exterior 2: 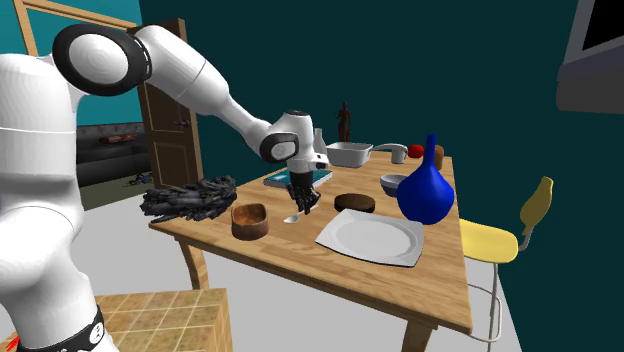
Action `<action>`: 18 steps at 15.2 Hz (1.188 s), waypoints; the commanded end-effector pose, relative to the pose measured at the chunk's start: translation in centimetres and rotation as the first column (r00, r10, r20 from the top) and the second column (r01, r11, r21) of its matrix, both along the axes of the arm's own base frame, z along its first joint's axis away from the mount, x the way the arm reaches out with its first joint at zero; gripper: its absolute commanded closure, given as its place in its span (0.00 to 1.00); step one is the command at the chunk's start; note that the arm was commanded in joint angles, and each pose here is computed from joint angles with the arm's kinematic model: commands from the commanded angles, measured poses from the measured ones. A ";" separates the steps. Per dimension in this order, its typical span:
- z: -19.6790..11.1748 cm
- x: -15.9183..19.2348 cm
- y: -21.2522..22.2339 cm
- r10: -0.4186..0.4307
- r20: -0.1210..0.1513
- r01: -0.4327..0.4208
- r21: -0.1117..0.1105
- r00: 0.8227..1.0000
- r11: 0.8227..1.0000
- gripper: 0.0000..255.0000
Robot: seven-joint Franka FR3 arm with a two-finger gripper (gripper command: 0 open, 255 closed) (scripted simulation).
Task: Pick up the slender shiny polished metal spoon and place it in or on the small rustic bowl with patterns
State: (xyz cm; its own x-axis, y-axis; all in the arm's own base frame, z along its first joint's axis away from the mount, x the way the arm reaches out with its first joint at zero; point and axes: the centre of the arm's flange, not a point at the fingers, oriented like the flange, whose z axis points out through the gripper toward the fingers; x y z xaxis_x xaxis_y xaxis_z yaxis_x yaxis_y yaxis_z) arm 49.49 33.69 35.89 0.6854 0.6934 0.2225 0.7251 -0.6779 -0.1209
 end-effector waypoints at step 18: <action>10.1 0.0 0.0 0.000 0.000 0.000 0.000 1.000 1.000 1.00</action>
